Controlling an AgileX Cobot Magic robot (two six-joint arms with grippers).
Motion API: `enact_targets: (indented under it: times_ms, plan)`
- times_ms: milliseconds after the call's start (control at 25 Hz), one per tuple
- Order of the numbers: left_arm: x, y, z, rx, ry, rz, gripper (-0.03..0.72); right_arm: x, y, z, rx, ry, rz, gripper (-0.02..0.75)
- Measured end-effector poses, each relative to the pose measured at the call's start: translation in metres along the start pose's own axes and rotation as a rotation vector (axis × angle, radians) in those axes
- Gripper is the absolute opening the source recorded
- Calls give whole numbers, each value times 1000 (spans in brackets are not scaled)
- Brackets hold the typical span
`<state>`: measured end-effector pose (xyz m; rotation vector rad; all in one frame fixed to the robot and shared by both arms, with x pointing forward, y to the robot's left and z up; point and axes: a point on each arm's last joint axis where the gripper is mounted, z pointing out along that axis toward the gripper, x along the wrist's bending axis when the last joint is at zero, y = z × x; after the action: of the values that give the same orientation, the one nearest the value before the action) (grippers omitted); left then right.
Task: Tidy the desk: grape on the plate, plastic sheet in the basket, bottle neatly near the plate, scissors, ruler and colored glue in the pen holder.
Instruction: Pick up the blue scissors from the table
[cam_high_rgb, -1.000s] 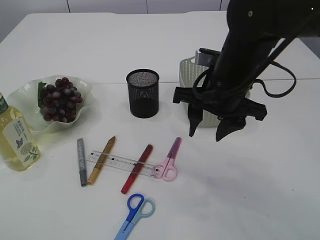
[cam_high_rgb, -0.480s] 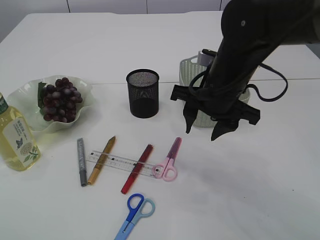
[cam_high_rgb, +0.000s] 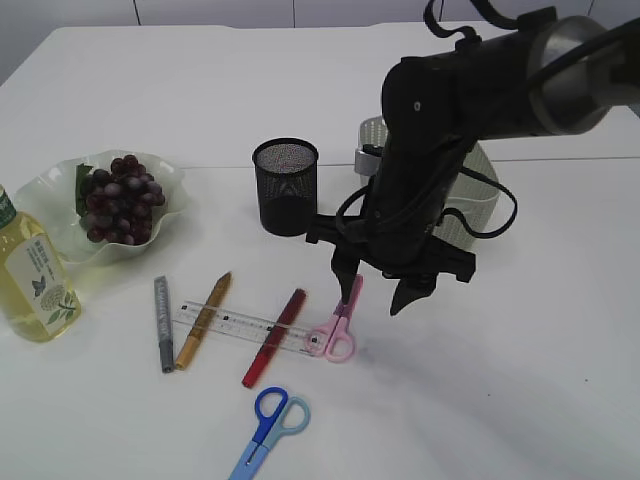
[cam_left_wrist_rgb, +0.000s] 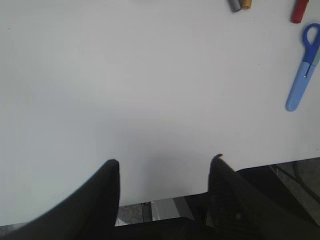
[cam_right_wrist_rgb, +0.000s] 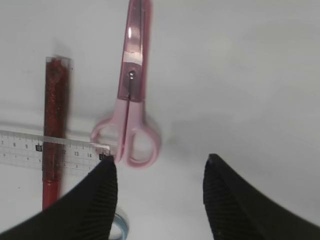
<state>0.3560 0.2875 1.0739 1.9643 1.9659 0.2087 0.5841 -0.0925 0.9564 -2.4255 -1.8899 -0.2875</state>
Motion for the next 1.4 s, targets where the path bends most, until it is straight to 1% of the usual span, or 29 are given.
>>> enact_targets:
  times_ms: [160,400,600,760,1000,1240,1400]
  plan:
    - [0,0,0,0,0,-1,416,9,-1,1,1,9,-14,407]
    - [0,0,0,0,-2,-3,416,11,-7,2,29,-10,-19,407]
    - [0,0,0,0,-2,-3,416,10,-12,1,84,-14,18,406]
    - [0,0,0,0,-2,-3,416,13,-17,1,131,2,47,406]
    - [0,0,0,0,-2,-3,416,32,-41,2,161,9,3,406]
    - [0,0,0,0,-2,-3,416,44,-54,3,163,33,66,406]
    - [0,0,0,0,-2,-3,416,53,-63,5,110,17,112,406]
